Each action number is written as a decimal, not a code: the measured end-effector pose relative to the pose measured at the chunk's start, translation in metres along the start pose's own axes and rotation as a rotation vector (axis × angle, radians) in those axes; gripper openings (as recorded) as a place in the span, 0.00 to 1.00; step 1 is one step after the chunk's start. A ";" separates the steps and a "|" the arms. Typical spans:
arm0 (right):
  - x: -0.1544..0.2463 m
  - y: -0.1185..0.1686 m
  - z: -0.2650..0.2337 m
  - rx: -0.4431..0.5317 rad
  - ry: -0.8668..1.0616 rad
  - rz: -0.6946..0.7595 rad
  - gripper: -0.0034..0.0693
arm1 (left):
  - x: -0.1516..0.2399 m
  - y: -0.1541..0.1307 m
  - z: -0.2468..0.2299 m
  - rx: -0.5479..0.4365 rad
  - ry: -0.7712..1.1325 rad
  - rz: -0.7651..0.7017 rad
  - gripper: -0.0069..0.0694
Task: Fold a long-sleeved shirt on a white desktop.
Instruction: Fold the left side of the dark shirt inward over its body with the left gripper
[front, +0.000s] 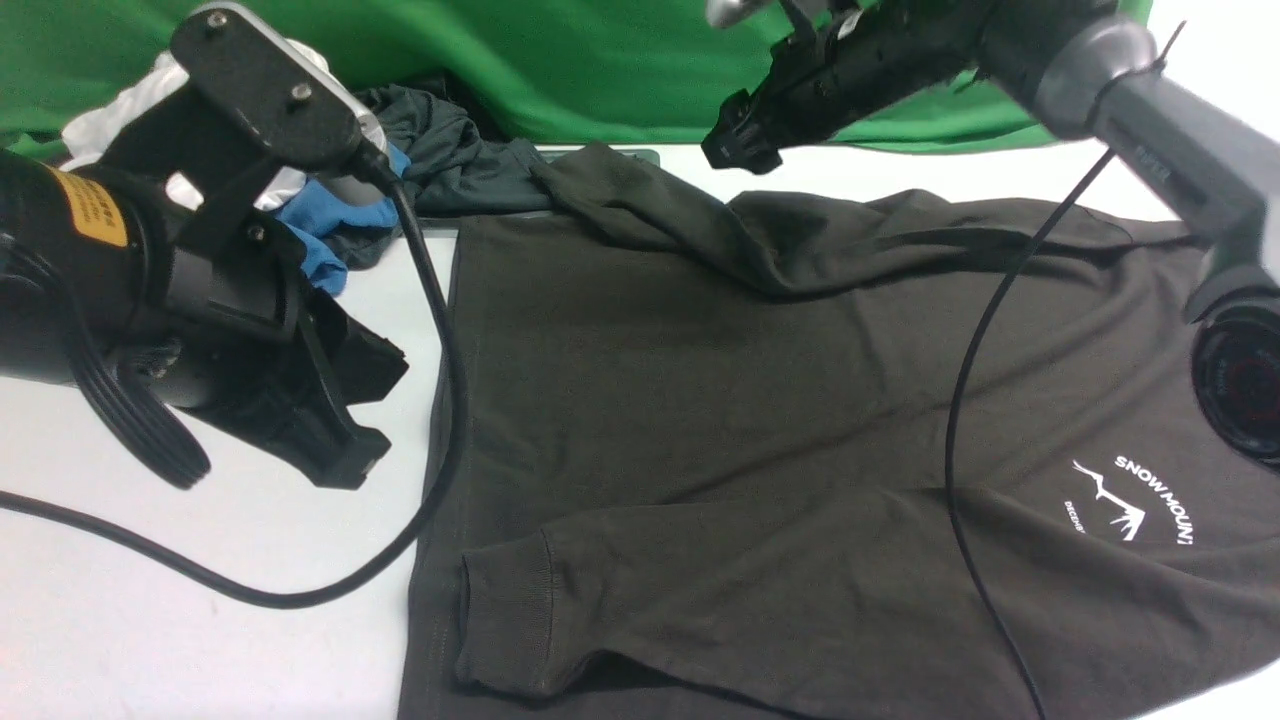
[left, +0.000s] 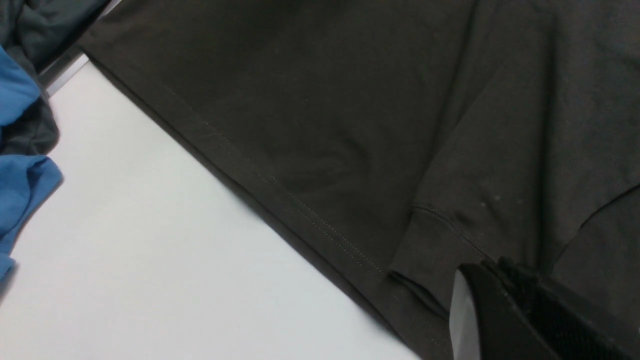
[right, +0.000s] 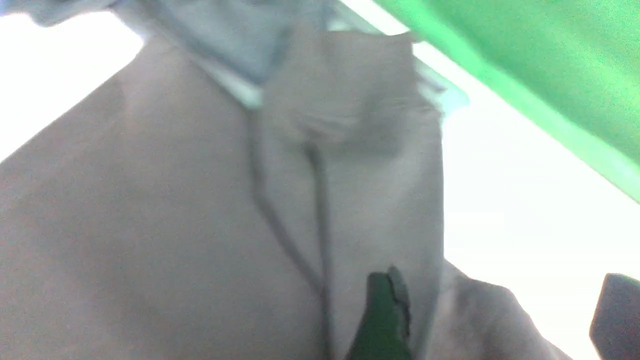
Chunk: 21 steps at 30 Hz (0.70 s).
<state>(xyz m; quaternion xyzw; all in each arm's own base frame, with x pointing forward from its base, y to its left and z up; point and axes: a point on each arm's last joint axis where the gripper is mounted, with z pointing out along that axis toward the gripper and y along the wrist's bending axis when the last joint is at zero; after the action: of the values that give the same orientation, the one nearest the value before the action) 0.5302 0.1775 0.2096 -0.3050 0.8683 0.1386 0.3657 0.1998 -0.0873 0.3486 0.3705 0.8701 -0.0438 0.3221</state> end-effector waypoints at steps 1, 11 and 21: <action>0.006 -0.001 0.008 0.003 0.007 0.005 0.78 | 0.000 0.000 0.000 0.002 -0.001 -0.002 0.11; 0.035 0.010 0.052 -0.022 0.074 -0.007 0.63 | 0.000 0.000 0.000 0.005 -0.003 -0.004 0.11; 0.027 0.011 0.044 -0.045 0.083 -0.020 0.22 | 0.000 0.000 0.000 0.005 -0.003 -0.003 0.11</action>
<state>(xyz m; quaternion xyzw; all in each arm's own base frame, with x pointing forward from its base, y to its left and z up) 0.5328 0.1947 0.1604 -0.3273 0.8764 0.1418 0.3236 0.1996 -0.0878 0.3487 0.3699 0.8702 -0.0469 0.3222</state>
